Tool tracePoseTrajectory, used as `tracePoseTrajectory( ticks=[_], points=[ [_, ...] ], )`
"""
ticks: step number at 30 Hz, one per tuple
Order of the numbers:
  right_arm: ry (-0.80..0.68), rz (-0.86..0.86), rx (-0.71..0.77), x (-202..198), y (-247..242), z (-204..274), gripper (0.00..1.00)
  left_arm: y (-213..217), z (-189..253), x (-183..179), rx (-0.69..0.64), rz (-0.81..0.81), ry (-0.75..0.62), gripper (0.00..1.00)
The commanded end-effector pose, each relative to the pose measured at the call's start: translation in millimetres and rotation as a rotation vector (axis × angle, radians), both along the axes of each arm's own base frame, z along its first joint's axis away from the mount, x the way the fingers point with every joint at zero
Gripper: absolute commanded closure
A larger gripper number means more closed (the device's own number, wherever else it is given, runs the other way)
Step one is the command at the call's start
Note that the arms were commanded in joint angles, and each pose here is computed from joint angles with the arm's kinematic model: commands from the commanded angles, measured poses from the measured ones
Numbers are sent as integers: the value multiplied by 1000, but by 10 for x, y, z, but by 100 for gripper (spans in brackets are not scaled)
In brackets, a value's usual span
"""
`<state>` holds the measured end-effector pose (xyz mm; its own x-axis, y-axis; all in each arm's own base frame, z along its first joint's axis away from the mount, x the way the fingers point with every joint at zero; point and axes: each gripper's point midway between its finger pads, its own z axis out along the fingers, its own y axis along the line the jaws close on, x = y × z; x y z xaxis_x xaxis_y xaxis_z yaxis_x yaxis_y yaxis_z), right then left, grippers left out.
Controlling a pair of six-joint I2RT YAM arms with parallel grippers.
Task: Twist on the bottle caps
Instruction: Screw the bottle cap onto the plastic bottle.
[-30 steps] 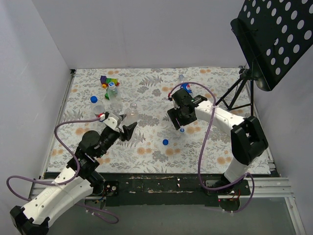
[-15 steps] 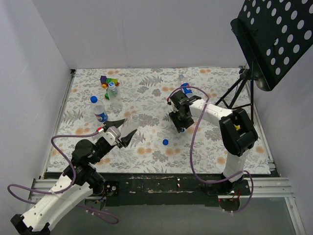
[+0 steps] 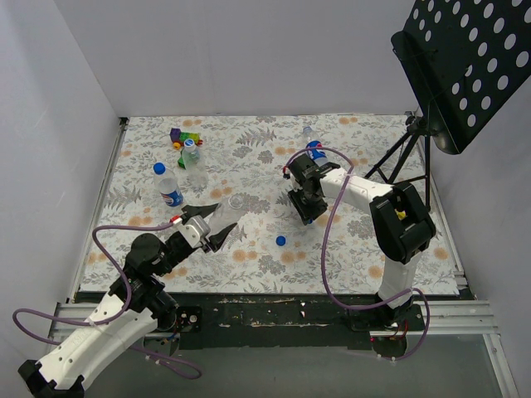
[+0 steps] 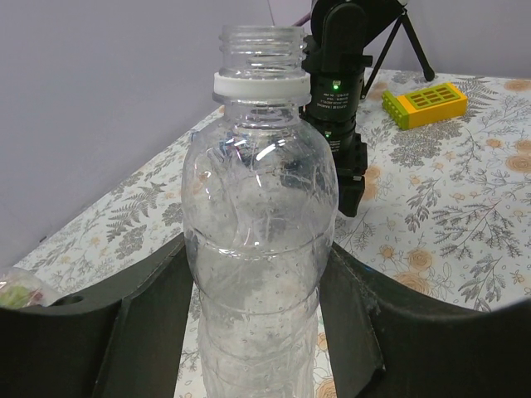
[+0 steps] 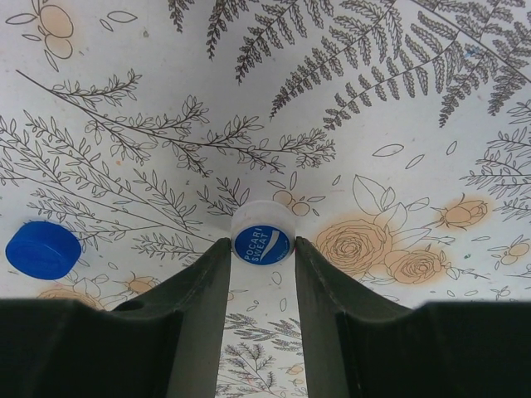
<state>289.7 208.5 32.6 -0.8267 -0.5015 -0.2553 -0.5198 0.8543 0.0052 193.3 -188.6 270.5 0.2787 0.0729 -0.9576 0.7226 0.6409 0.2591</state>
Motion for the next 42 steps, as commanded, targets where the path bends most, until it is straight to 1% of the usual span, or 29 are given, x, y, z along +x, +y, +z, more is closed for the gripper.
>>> tracePoseTrajectory(
  ticks=[1,7,11,13,14,18,22,24,28,31,35,39,42],
  points=[
    [-35,2,6,133,50,47,57,-22,38,-31,9,-24,-14,55],
    [-33,-1,1,141,49,20,54,-27,33,-28,12,-26,-9,55],
    [-36,-1,-5,147,40,19,55,-33,33,-29,13,-29,-8,55],
    [-39,-1,-3,150,42,35,60,-45,18,-35,16,-36,-5,55],
    [-38,-1,-5,148,37,41,64,-52,18,-42,17,-41,-6,55],
    [-63,10,22,143,52,220,73,-90,-28,-56,30,-63,2,55],
    [-109,71,138,60,164,606,75,-155,-64,-92,50,-107,9,55],
    [-129,123,235,-36,270,869,75,-189,-103,-108,67,-131,13,54],
    [-262,311,388,-247,460,1548,75,-235,-96,-143,74,-165,6,52],
    [-363,436,446,-437,585,1988,75,-294,-95,-163,91,-202,-1,52],
    [-447,622,548,-783,725,2531,75,-348,-67,-182,113,-240,-5,52],
    [-518,806,619,-1167,873,2879,75,-393,-77,-191,136,-266,8,55],
    [-541,884,664,-1337,930,3048,75,-407,-127,-208,164,-283,36,56]
  ],
)
